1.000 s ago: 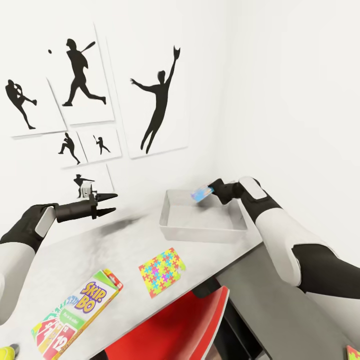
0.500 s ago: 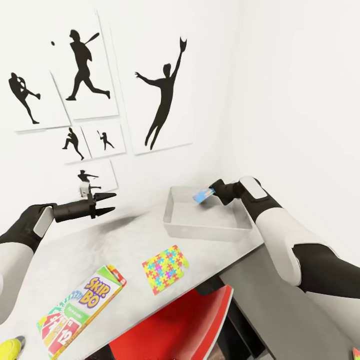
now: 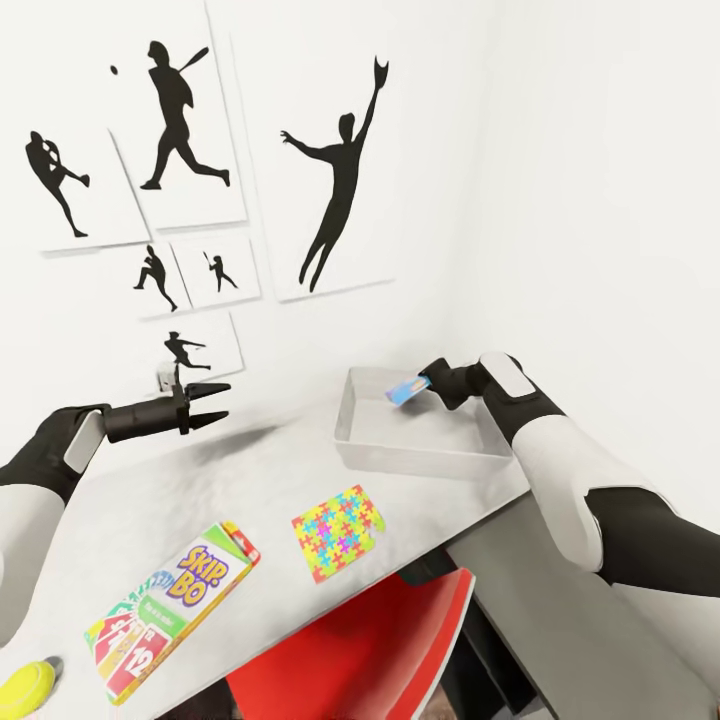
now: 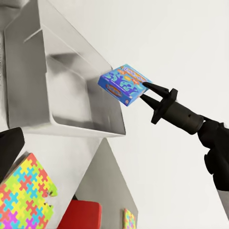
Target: Put all the toys in the child's room - the three board games (two on the bed and one on the table), the two jigsaw puzzles on the table, and the tennis ball on the table - inside the toy box on the table in the child's room.
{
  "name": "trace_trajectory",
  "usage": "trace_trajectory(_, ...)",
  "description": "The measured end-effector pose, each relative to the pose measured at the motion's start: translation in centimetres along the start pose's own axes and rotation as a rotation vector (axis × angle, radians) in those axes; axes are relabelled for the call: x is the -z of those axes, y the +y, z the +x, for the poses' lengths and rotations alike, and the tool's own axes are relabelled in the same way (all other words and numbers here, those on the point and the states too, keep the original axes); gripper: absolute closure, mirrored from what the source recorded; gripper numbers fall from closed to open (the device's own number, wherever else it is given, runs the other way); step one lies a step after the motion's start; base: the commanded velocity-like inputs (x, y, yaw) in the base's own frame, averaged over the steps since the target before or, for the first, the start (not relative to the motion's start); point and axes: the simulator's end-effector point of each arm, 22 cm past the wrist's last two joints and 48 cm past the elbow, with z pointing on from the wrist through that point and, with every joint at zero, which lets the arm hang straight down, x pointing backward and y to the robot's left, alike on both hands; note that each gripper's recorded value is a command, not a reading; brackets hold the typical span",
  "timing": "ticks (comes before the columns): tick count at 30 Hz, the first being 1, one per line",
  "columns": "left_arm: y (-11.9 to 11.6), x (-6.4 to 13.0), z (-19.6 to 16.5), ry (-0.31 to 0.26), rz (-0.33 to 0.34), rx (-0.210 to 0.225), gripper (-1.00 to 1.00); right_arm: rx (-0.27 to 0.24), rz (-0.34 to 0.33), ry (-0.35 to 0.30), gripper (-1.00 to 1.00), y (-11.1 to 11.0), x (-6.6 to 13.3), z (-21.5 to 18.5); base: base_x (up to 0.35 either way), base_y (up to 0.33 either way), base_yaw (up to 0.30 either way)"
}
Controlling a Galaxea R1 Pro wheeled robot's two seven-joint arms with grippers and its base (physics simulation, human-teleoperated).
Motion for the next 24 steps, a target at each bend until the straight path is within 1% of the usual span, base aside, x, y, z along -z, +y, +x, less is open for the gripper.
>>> trace_trajectory(4, 0.1, 0.0, 0.0, 0.0, -0.001, 0.0, -1.0, 0.0, 0.0, 0.002, 1.0, 0.0, -0.1, 0.0, 0.0, 0.0, -0.049)
trace_trajectory(15, 0.9, -0.3, 0.2, 0.005, -0.006, 0.01, -1.0, 0.001, 0.009, 0.015, 1.0, -0.7, -0.8, 0.4, 0.0, 0.0, -0.147)
trace_trajectory(24, 1.3, -0.4, 0.3, 0.007, -0.009, 0.016, -1.0, -0.001, 0.011, 0.02, 1.0, -0.9, -1.1, 0.4, 0.0, 0.0, -0.022)
